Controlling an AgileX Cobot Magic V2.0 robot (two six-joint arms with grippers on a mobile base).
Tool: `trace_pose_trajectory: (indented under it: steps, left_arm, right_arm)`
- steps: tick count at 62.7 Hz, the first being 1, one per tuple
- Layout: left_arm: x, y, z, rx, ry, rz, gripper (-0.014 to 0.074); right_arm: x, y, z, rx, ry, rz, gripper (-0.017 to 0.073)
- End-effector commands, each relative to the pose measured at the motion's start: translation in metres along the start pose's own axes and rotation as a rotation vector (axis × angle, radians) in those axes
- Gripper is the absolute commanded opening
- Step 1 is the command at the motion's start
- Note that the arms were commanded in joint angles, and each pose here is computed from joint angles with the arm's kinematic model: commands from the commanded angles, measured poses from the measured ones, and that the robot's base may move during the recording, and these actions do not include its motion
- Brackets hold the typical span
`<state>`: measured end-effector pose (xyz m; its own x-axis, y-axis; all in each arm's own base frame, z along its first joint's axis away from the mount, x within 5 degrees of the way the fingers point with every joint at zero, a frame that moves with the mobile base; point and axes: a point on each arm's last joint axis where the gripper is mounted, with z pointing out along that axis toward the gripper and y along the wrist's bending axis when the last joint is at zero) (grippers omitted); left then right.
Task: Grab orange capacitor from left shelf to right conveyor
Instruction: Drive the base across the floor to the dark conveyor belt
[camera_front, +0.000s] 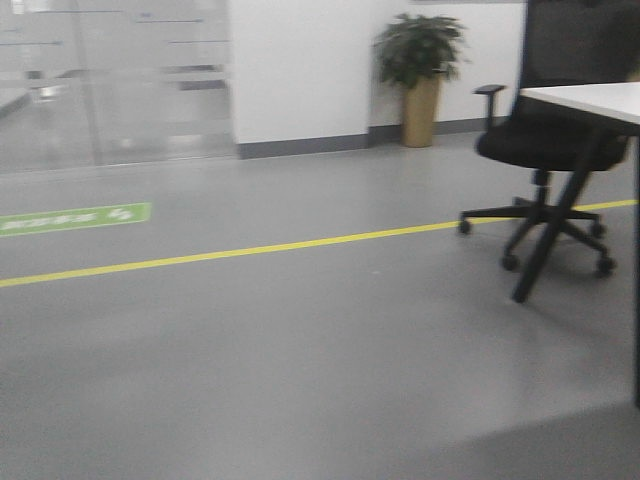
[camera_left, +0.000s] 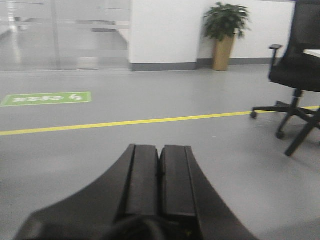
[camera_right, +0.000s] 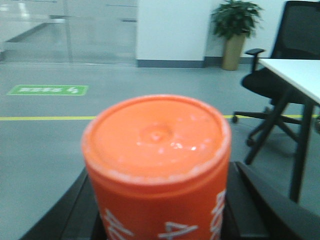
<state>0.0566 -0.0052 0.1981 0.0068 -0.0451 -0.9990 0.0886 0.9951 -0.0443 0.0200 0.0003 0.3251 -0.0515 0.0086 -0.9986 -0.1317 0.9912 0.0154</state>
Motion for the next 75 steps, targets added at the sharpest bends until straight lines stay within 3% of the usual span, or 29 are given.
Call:
trace_pose_trajectory:
  steps: [1,75]
  left_arm:
    - [-0.0101,0.0003,-0.0015,-0.004,-0.103,-0.005,-0.0127]
    - [-0.0101,0.0003,-0.0015,-0.004,-0.103,-0.005,-0.0127]
  right_arm:
    - [-0.0153,0.0001,-0.0012,0.001,-0.1,-0.019,0.0122]
    - [-0.0153,0.0001,-0.0012,0.001,-0.1,-0.019,0.0122]
